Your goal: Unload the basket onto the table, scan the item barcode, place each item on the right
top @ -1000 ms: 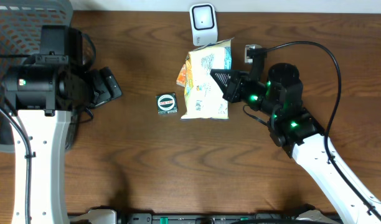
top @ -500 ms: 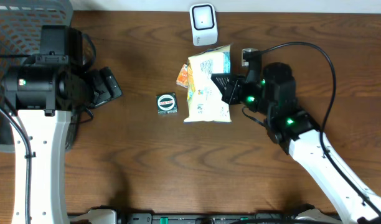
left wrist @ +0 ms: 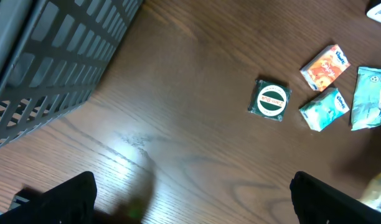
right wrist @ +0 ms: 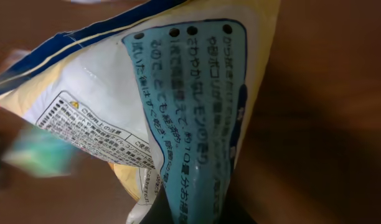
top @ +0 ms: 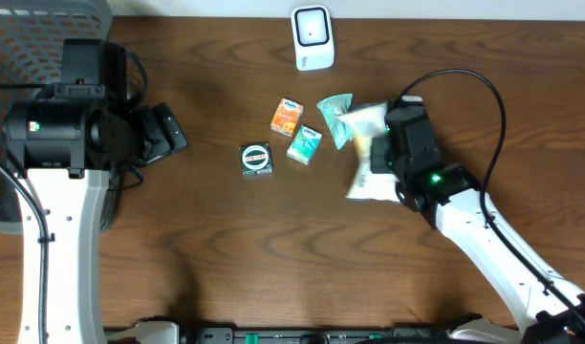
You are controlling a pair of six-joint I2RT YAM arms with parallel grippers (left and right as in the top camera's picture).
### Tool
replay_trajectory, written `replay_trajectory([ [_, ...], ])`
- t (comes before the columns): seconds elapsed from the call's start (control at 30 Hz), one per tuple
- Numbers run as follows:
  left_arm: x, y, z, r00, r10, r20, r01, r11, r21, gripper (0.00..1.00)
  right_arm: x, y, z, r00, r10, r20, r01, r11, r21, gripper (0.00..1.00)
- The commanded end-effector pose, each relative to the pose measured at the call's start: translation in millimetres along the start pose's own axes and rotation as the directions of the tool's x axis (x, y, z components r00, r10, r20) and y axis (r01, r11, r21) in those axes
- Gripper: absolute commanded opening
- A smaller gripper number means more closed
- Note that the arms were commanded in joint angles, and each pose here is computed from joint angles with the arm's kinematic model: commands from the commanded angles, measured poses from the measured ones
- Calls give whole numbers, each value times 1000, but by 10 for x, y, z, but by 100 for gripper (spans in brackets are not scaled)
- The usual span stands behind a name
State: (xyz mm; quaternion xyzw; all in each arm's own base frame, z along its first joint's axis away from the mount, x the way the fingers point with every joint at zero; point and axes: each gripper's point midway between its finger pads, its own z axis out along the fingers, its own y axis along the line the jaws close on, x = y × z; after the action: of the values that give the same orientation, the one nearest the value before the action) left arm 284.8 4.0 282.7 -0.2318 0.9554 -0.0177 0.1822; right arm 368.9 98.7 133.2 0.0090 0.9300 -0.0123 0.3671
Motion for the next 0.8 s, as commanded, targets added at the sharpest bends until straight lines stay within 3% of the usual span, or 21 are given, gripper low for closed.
replay_trajectory([
  [0.0, -7, 28, 16, 1000, -8, -2, 8, 1000, -12, 98, -243, -606, -131, 993, -95, 70, 64, 929, 364, 1],
  [0.17, -7, 28, 16, 1000, -8, -2, 8, 1000, -12, 98, -133, -967, -92, 981, -194, -26, 170, 779, 603, 1],
  [0.4, -7, 28, 16, 1000, -8, -2, 8, 1000, -12, 97, 277, -919, 348, 926, -293, -238, 378, 712, 592, 1],
  [0.5, -7, 28, 16, 1000, -8, -2, 8, 1000, -12, 98, 378, -766, 416, 904, -334, -266, 427, 712, 558, 8],
  [0.6, -7, 28, 16, 1000, -8, -2, 8, 1000, -12, 98, 426, -482, 400, 883, -388, -264, 469, 734, 490, 29],
  [0.77, -8, 27, 16, 1000, -8, -1, 8, 1000, -12, 97, 536, 342, 303, 848, -467, -252, 519, 826, 218, 36],
])
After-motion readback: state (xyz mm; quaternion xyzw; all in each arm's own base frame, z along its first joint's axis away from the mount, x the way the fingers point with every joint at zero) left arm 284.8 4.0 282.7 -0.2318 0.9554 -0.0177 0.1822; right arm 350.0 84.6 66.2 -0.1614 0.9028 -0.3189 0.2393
